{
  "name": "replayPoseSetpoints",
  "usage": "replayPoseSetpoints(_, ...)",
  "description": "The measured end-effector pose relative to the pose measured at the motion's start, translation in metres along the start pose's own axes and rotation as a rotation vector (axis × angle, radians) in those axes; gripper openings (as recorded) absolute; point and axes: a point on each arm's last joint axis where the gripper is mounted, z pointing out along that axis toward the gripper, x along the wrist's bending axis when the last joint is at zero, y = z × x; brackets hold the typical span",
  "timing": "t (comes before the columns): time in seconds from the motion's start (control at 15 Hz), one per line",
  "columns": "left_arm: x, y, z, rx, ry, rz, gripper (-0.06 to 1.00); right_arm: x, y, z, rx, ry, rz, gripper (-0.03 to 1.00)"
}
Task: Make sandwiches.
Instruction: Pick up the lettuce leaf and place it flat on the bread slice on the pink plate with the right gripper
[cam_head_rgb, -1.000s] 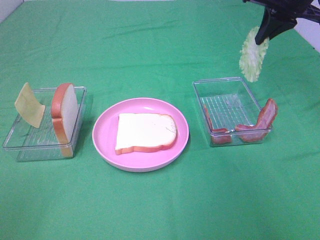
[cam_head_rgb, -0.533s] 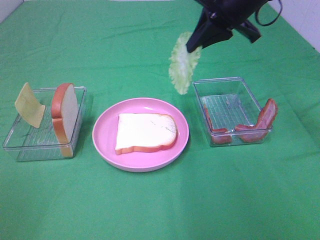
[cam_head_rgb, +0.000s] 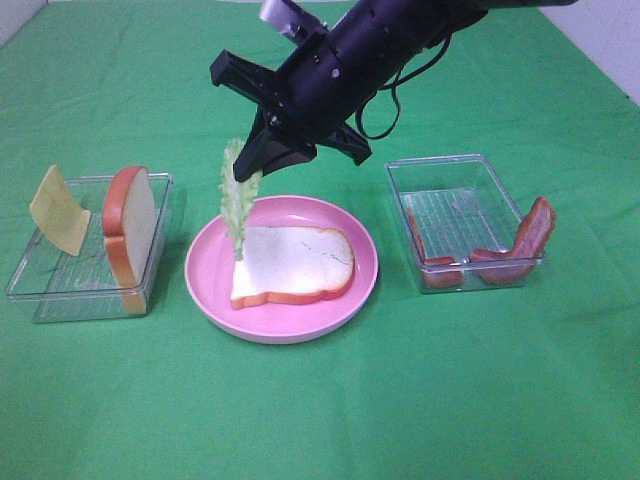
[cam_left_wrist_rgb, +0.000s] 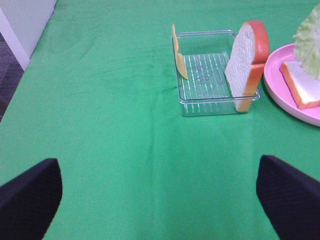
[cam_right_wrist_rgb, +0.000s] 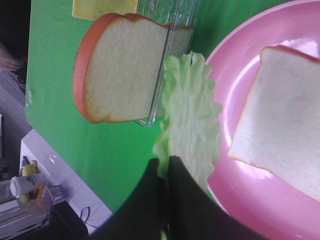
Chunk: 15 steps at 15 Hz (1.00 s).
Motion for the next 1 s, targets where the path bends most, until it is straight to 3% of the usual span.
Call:
replayPoseSetpoints(0.2, 0.0, 0.0, 0.0, 0.0, 0.0, 0.0, 0.99, -0.013, 0.003, 0.029, 0.023, 0.051, 0.06, 0.02)
replayPoseSetpoints(0.47, 0.0, 0.0, 0.0, 0.0, 0.0, 0.0, 0.99, -0.027, 0.001, 0.045, 0.053, 0.035, 0.073, 0.02)
replayPoseSetpoints(0.8, 0.0, 0.0, 0.0, 0.0, 0.0, 0.0, 0.99, -0.036, -0.001, 0.045, 0.073, -0.071, 0.011, 0.02)
replayPoseSetpoints(1.0, 0.0, 0.0, 0.0, 0.0, 0.0, 0.0, 0.99, -0.047, -0.001, 0.043, 0.068, -0.193, -0.015, 0.02)
